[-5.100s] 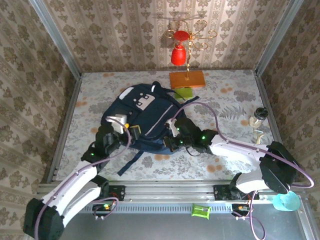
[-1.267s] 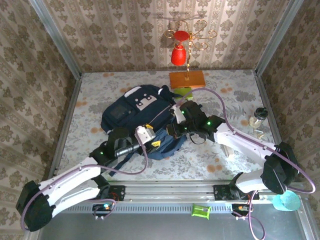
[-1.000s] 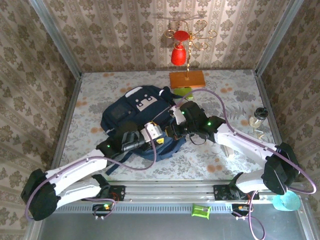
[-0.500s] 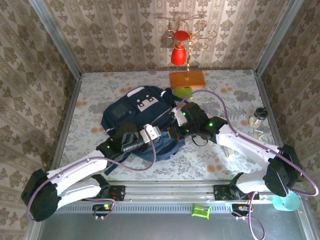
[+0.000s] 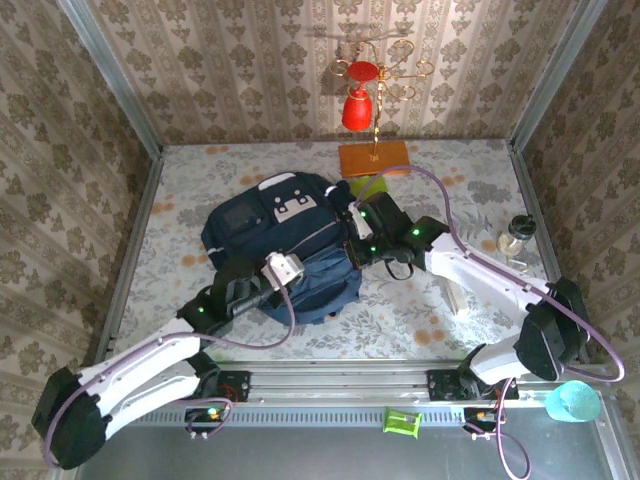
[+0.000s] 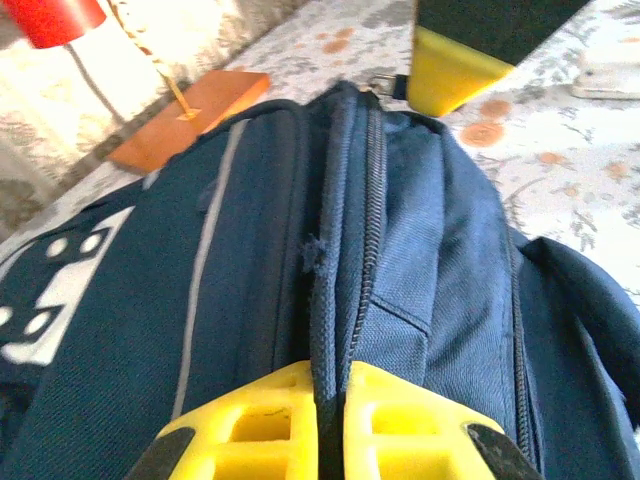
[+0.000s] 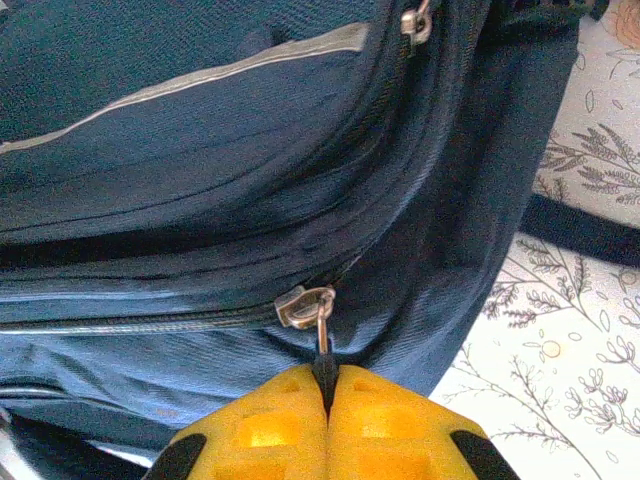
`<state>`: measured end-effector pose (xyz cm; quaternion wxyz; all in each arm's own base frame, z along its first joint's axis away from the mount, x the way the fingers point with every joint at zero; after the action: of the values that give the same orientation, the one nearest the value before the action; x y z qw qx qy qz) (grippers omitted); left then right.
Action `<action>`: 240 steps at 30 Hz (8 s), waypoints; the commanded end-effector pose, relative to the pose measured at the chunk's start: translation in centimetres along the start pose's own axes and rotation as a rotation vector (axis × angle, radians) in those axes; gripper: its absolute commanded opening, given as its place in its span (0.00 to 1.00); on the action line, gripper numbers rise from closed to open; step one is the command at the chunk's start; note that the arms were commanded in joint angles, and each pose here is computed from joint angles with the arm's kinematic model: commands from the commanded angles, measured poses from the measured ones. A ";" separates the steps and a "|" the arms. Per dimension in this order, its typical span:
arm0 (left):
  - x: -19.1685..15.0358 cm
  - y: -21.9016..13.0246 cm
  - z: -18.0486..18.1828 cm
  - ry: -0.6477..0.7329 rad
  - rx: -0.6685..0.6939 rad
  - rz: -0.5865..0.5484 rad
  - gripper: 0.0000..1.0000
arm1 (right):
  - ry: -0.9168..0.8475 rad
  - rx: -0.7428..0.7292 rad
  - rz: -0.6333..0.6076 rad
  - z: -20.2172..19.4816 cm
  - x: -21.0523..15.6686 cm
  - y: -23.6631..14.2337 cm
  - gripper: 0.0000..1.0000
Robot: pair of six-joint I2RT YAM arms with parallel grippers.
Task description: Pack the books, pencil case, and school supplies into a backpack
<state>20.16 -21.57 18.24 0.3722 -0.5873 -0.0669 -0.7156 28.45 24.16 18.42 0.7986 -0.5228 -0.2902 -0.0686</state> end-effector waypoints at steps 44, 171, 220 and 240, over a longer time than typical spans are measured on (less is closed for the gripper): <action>-0.9 -1.1 3.6 -0.195 0.180 0.038 0.00 | -0.009 0.125 -0.135 3.7 2.3 0.3 0.00; -9.6 -1.0 14.3 -1.109 0.481 0.214 0.85 | -0.749 0.610 -0.202 7.3 0.7 9.8 0.57; -10.5 -1.0 13.4 -1.124 0.470 0.228 0.85 | -0.847 0.461 -0.316 8.1 -0.9 10.6 0.35; -10.5 -0.8 13.3 -1.126 0.463 0.231 0.85 | -1.012 0.247 -0.381 6.7 -2.4 12.3 0.47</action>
<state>30.65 -8.65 13.18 0.4780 -0.7778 -0.3509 -0.2085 28.37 35.36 9.94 0.6240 -0.3055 -0.7146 0.0816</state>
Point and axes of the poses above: each hand's point on the last joint's axis, 136 mm out from that joint toward the fingers, its own y axis out along the fingers, its own z axis along the line the jaws close on, x = y × z, the point moved 2 cm from there along -y, back along the fingers, and after that the axes turned 3 degrees about y, right-handed, at the moved point
